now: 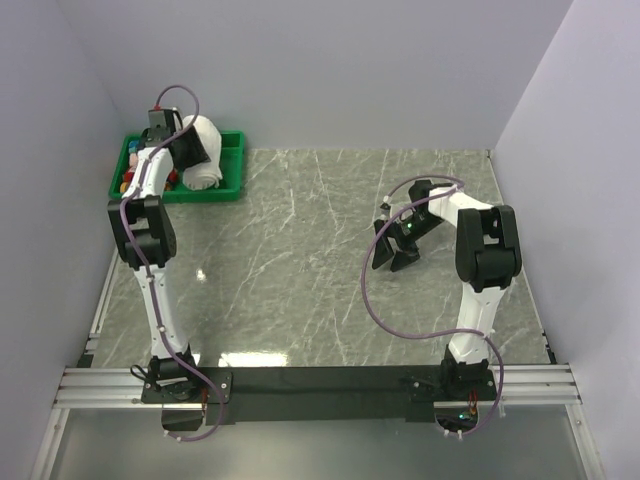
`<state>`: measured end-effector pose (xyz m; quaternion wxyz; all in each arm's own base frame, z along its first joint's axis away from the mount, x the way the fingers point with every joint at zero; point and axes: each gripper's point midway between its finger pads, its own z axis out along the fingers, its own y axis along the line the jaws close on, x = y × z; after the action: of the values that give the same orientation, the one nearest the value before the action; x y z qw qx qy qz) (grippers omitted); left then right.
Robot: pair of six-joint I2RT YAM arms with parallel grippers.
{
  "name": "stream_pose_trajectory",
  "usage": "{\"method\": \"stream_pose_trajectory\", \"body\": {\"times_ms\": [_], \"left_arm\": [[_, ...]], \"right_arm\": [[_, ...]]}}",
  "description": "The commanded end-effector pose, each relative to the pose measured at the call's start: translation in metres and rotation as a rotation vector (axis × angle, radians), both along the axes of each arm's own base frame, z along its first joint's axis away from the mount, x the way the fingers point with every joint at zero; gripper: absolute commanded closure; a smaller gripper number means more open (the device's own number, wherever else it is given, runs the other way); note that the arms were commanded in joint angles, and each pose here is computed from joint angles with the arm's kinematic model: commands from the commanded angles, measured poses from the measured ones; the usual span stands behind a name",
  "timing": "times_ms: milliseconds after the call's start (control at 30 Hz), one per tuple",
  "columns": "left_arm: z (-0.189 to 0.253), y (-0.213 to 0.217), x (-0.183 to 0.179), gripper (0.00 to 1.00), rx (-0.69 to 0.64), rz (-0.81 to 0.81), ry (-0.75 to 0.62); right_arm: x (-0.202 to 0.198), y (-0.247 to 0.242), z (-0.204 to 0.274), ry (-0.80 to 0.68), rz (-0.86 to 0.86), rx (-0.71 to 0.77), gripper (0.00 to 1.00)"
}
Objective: Roll the towels
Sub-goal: Place the rolled towel into the container
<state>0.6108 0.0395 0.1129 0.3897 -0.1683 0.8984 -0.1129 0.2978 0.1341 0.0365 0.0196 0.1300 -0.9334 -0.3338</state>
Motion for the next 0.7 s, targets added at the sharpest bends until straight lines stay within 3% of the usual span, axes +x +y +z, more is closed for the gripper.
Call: {"method": "stream_pose_trajectory", "body": {"times_ms": [0,667], "left_arm": [[0.034,0.002,0.031,1.0,0.014,0.072,-0.135],[-0.026,-0.047,0.034,0.98,0.035,-0.025,-0.049]], "right_arm": [[0.001,-0.004,0.005,-0.053,0.009,-0.023,0.15],[0.002,-0.003,-0.001,-0.031,0.007,-0.015,0.15]]}}
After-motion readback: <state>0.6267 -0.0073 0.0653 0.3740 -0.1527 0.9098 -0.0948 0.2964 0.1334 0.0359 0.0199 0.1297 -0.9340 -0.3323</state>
